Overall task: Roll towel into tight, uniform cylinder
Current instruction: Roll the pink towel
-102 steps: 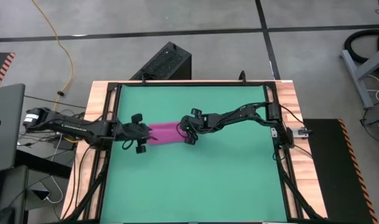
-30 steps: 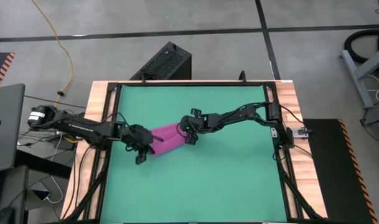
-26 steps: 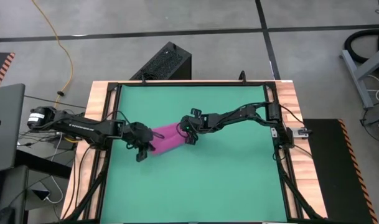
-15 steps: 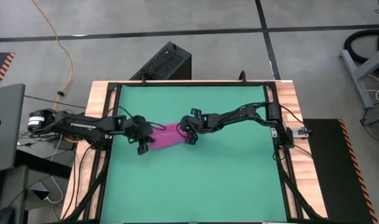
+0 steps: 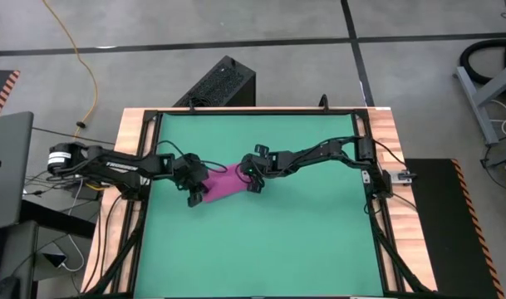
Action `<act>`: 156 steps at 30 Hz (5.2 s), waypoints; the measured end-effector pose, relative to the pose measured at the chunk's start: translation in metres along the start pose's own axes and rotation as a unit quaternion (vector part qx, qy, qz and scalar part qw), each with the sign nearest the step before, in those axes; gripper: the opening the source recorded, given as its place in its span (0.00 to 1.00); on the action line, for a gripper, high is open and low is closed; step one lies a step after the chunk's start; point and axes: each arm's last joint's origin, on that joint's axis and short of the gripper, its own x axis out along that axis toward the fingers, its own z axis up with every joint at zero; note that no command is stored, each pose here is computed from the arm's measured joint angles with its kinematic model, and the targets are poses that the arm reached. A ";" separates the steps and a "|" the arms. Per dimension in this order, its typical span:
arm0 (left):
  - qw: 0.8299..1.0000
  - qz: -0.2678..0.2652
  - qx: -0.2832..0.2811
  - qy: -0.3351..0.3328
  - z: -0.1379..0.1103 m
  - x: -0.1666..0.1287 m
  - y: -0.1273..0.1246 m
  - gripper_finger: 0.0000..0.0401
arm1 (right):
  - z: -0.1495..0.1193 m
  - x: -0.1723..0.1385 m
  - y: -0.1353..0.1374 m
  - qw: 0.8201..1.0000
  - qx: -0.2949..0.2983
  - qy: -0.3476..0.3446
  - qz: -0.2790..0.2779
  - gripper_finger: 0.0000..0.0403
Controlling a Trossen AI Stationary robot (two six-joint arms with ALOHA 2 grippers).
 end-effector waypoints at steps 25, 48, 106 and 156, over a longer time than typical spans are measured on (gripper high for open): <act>0.997 0.032 0.056 -0.037 0.007 -0.026 -0.009 0.00 | 0.034 -0.081 -0.026 0.977 -0.042 -0.131 0.165 0.29; 0.994 0.027 0.080 -0.063 0.012 -0.026 -0.010 0.00 | 0.040 -0.042 -0.012 0.969 -0.057 -0.180 0.162 0.63; 0.970 0.064 0.225 -0.059 0.050 0.045 0.006 0.00 | 0.021 -0.041 0.054 0.968 -0.110 -0.097 0.202 0.03; 0.971 0.041 0.224 -0.077 0.052 0.047 0.004 0.00 | 0.025 -0.038 0.005 0.961 -0.054 -0.055 0.264 0.03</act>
